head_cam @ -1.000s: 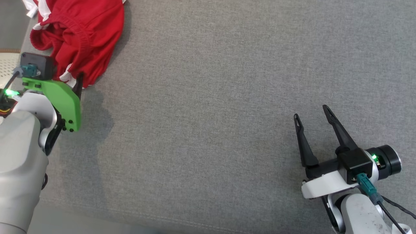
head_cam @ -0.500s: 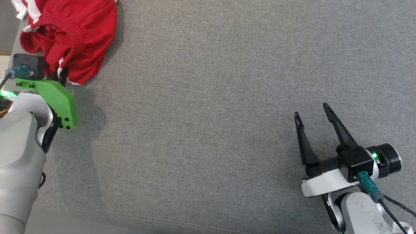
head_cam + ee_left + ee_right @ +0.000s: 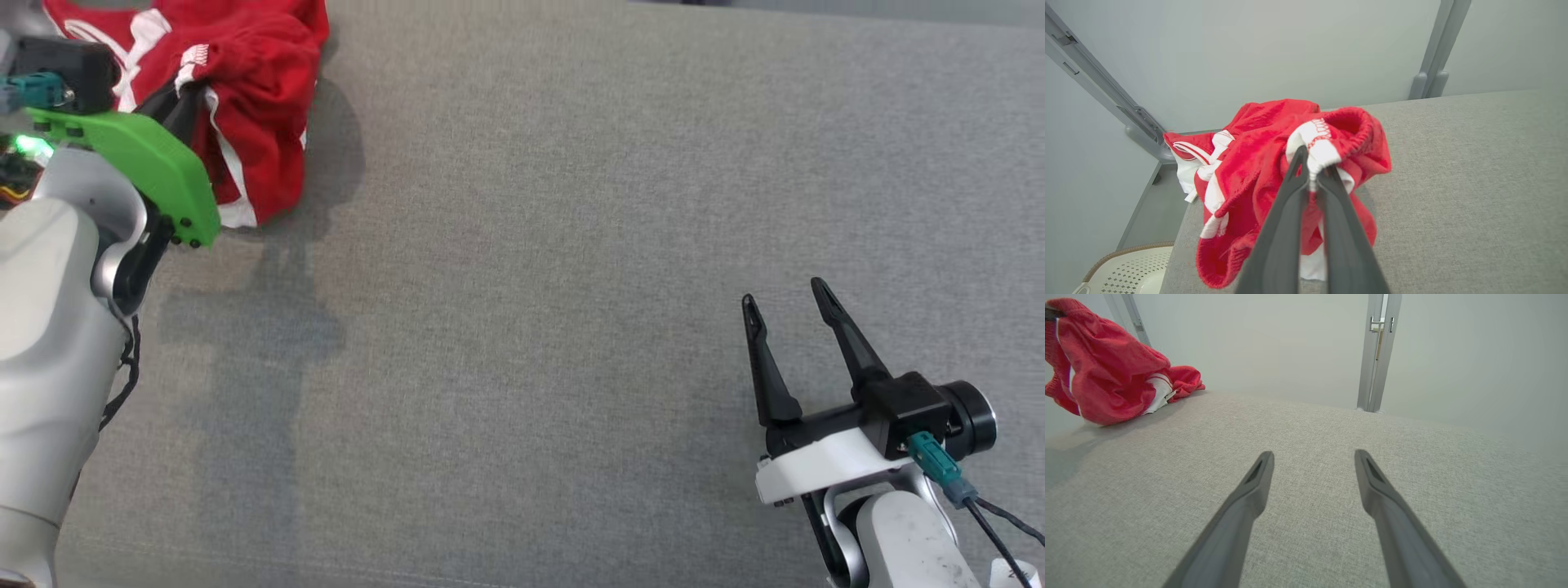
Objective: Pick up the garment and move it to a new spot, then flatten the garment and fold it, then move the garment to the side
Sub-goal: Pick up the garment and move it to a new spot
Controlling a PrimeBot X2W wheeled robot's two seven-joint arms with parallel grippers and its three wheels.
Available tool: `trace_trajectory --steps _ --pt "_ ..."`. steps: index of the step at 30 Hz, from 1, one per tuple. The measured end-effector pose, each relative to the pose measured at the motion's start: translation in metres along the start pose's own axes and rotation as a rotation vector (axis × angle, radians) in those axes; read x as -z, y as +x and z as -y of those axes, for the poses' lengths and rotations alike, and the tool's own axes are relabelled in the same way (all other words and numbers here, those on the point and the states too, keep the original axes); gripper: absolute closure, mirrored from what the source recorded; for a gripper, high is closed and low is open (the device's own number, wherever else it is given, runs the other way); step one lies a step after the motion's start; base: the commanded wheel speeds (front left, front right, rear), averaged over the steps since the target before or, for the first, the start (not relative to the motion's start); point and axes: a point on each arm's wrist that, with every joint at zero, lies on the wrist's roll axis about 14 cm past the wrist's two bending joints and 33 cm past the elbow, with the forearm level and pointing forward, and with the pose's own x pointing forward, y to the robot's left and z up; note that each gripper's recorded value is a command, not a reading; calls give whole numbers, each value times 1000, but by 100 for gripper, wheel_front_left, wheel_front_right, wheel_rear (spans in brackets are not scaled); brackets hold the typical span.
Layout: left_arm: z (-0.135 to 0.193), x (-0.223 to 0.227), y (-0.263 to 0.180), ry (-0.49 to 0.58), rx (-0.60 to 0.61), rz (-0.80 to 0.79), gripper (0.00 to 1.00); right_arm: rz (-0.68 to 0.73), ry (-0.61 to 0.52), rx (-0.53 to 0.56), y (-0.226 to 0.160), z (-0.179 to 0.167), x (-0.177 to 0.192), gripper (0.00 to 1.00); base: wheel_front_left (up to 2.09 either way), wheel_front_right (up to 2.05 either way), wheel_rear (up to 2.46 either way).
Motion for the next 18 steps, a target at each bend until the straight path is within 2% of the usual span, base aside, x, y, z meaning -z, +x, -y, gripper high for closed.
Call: trace_trajectory --steps 8,11,18 --pt "81 -97 -20 53 219 184 100 73 3 85 -29 20 -35 0 0 0 0" --pt "128 -131 -26 44 332 261 100 88 -4 139 -44 34 -43 0 0 0 0" --pt "253 -197 -52 -86 648 425 100 111 -29 294 -84 76 -55 0 0 0 0"
